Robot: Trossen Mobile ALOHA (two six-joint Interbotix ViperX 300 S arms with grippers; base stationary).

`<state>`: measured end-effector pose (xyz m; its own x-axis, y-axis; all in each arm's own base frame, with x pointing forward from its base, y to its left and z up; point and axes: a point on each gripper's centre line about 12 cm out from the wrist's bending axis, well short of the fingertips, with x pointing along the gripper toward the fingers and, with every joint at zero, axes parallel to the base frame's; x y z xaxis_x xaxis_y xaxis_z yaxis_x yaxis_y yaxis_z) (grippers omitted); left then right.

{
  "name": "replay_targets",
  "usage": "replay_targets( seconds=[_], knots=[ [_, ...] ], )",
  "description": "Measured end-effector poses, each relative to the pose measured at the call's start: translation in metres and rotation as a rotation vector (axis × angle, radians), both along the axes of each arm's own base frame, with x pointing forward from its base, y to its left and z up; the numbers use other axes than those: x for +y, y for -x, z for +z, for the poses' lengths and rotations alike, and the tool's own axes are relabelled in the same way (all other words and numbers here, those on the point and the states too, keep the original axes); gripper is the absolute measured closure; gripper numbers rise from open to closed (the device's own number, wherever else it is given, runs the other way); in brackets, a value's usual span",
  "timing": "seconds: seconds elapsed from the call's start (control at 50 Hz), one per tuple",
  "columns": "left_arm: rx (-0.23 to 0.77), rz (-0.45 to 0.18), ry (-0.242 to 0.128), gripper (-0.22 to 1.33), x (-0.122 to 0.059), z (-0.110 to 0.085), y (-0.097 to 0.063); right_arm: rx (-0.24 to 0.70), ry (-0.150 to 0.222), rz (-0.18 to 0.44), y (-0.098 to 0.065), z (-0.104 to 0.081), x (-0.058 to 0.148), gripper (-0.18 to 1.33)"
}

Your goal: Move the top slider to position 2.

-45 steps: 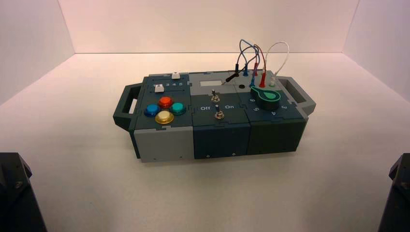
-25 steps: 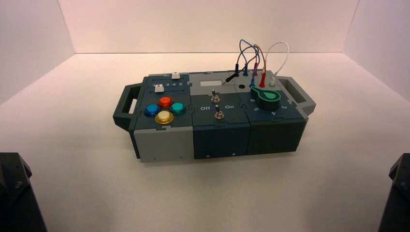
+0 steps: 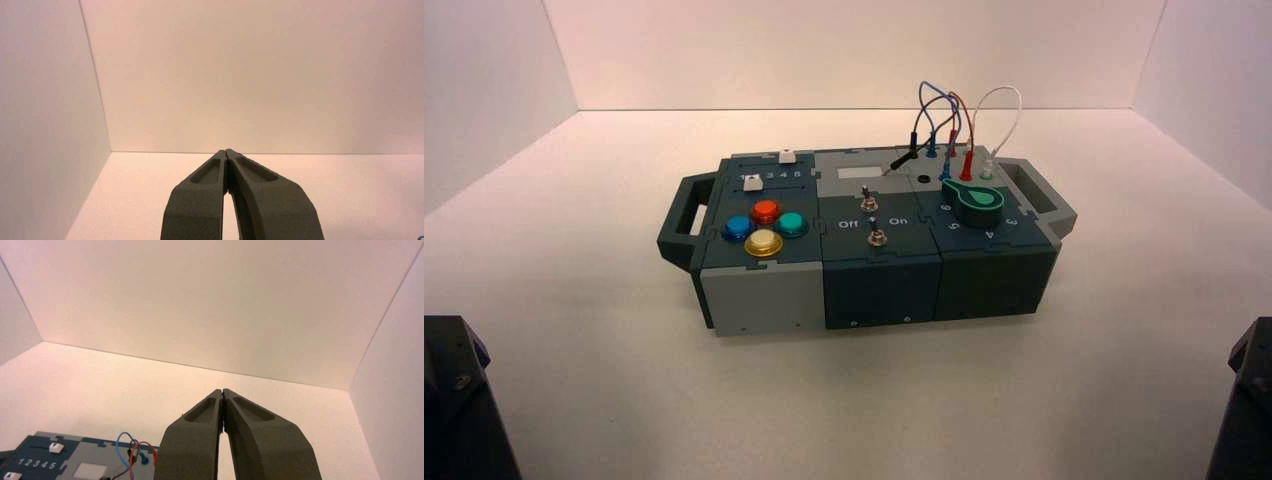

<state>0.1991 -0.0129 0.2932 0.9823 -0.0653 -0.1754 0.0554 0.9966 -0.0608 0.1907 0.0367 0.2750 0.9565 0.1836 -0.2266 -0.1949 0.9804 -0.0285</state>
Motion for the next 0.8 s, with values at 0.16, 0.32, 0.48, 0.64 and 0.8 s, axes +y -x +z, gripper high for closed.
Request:
replay_targets(
  seconds=[0.16,0.32,0.48,0.64,0.8],
  knots=[
    [0.064,-0.008,-0.002,1.28,-0.002,-0.009,-0.001,0.034,-0.004,-0.002,0.0,-0.004,0.0,1.29],
    [0.174,-0.044,-0.012,1.28,-0.009,-0.019,-0.004,0.097,-0.009,-0.001,-0.006,-0.008,0.002,1.29],
    [0.293,-0.106,-0.03,1.28,-0.022,-0.03,-0.011,0.205,-0.001,0.005,-0.018,-0.017,0.007,1.29],
    [0.428,-0.197,-0.066,1.28,-0.044,-0.047,-0.017,0.307,0.016,0.031,-0.03,-0.026,0.016,1.29],
    [0.523,-0.264,-0.099,1.28,-0.06,-0.059,-0.017,0.37,0.029,0.074,-0.036,-0.031,0.029,1.29]
  ],
)
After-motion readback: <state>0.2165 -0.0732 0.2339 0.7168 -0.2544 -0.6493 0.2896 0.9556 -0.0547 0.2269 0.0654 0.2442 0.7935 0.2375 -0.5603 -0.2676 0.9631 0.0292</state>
